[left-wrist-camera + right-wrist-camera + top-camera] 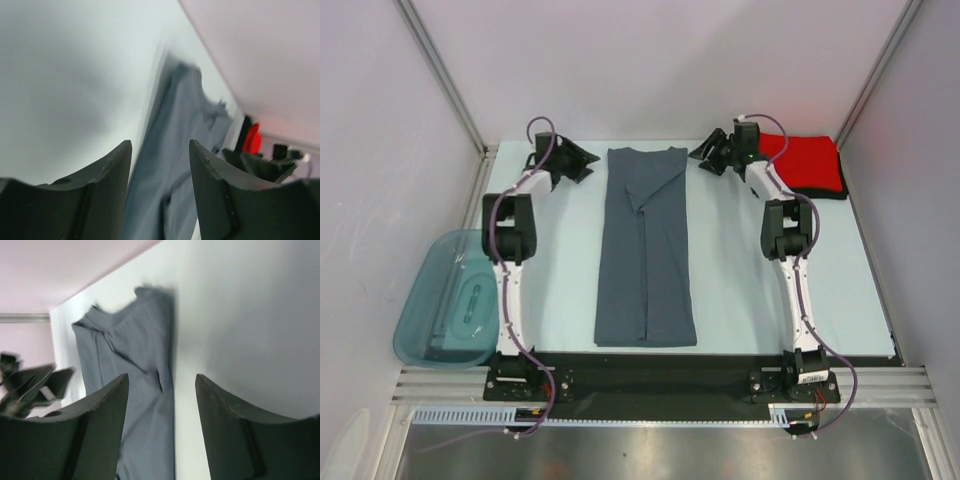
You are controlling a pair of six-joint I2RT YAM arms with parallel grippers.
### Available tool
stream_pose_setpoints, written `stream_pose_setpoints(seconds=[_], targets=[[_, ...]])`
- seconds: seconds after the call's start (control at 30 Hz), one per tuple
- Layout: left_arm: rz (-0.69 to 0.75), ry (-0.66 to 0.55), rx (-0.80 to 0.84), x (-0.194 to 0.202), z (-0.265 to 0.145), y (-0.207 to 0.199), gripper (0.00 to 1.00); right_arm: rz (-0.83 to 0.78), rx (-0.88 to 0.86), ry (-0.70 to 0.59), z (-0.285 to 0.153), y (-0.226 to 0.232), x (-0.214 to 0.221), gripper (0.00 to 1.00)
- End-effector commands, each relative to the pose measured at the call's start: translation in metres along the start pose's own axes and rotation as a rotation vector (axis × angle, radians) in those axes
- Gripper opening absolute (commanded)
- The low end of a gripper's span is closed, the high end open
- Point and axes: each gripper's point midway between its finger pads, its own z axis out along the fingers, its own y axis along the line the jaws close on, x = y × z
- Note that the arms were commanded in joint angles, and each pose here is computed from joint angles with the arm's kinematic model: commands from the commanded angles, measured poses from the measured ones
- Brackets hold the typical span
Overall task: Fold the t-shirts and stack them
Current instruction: Fold the tshirt
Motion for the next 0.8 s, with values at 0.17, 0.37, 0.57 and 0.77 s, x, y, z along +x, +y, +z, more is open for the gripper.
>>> stream_pose_setpoints(seconds=[0.17, 0.37, 0.57, 0.77], targets=[[0.35, 0.089, -0.037, 0.071, -0.176, -0.037, 0.55, -0.159, 0.106, 0.094, -0.151, 0.078, 0.004, 0.63], [0.356, 0.25, -0.114, 0.174, -0.263, 0.025, 0.54, -0.097, 0.106, 0.262, -0.228, 0.063, 0.12, 0.62], [0.237, 0.42, -0.274, 0.263, -0.326, 0.116, 0.54, -0.114, 0.035, 0.487, -0.295, 0.055, 0.263, 0.61], [0.243, 0.407, -0.34, 0.291, -0.362, 0.153, 0.52, -0.107, -0.008, 0.574, -0.351, 0.051, 0.343, 0.6]])
